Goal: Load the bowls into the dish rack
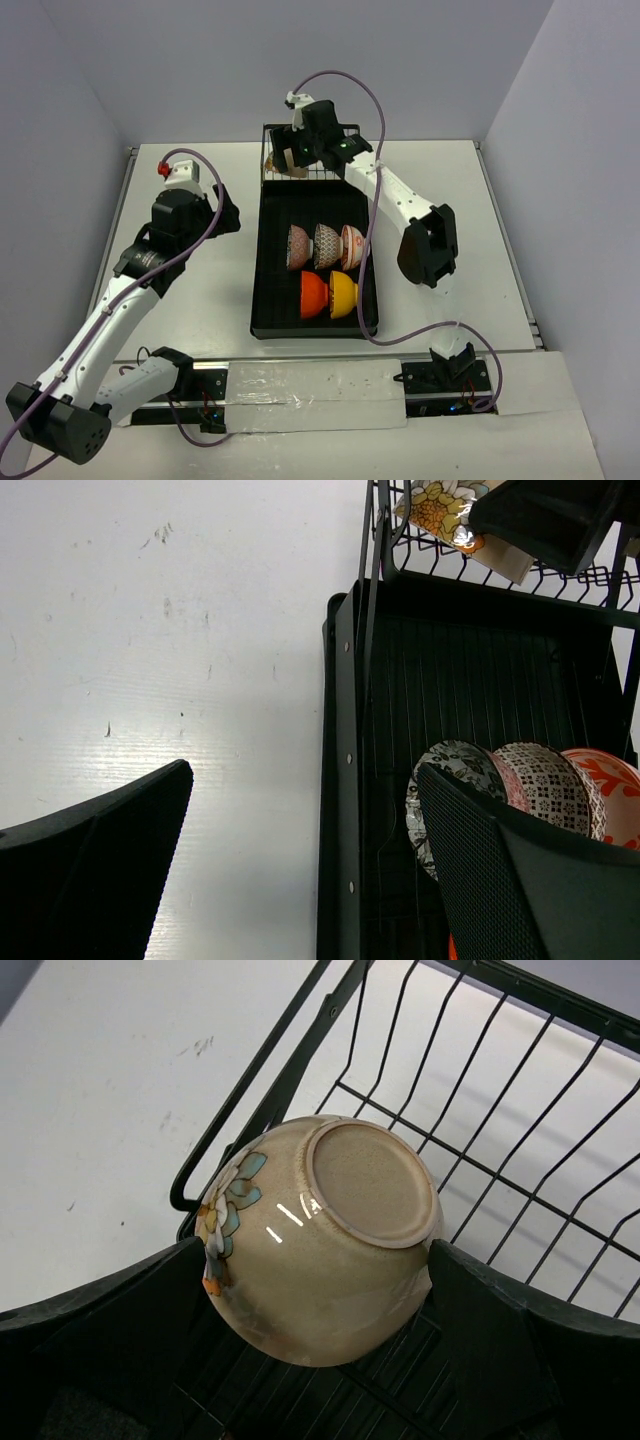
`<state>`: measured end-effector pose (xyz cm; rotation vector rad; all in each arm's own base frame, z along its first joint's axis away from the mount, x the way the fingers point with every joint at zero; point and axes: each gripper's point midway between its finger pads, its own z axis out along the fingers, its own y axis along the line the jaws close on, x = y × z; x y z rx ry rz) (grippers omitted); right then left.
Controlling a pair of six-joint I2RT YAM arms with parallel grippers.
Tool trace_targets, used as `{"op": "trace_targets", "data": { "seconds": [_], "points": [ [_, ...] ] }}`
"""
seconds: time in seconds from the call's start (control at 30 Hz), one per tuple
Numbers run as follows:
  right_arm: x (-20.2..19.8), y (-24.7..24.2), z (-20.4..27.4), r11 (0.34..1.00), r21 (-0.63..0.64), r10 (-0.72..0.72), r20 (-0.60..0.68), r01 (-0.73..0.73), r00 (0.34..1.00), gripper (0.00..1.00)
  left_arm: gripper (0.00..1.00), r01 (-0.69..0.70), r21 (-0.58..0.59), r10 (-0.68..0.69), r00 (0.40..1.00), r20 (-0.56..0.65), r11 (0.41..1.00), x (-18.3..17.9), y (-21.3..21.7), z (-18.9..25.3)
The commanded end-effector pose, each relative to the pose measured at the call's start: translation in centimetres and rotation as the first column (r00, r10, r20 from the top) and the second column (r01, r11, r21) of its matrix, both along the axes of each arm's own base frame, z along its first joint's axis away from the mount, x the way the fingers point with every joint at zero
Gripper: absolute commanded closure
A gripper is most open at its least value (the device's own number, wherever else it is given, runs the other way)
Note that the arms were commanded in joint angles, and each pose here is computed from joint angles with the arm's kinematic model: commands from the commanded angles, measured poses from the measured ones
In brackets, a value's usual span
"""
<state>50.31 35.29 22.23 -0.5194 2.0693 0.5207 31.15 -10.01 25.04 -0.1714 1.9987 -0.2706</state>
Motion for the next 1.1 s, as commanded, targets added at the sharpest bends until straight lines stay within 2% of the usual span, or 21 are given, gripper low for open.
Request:
{"op": "trace_targets", "data": {
  "seconds": [0.0,0.27,0.63,1.07],
  "points": [
    [1.3,0.1,1.9,0.996,0.089,0.003,0.021,-0.005,1.000,0.00,0.01,0.005,-0.030,-0.004,0.999,0.048,1.000,0.5,-0.2,2.0],
    [1.5,0.1,0.7,0.986,0.161,0.056,-0.042,-0.048,0.998,0.00,0.01,0.000,-0.042,0.002,0.999,0.045,0.999,0.6,0.1,1.9],
    [1.1,0.4,-1.6,0.977,0.144,0.172,-0.097,-0.157,0.980,0.00,0.01,0.010,-0.058,-0.007,0.999,0.041,0.998,0.7,0.2,2.0],
    [0.7,0.4,-2.9,0.972,0.114,0.215,-0.105,-0.203,0.971,0.00,0.01,0.010,-0.067,-0.008,0.999,0.039,0.998,0.7,0.2,2.0]
  ]
}}
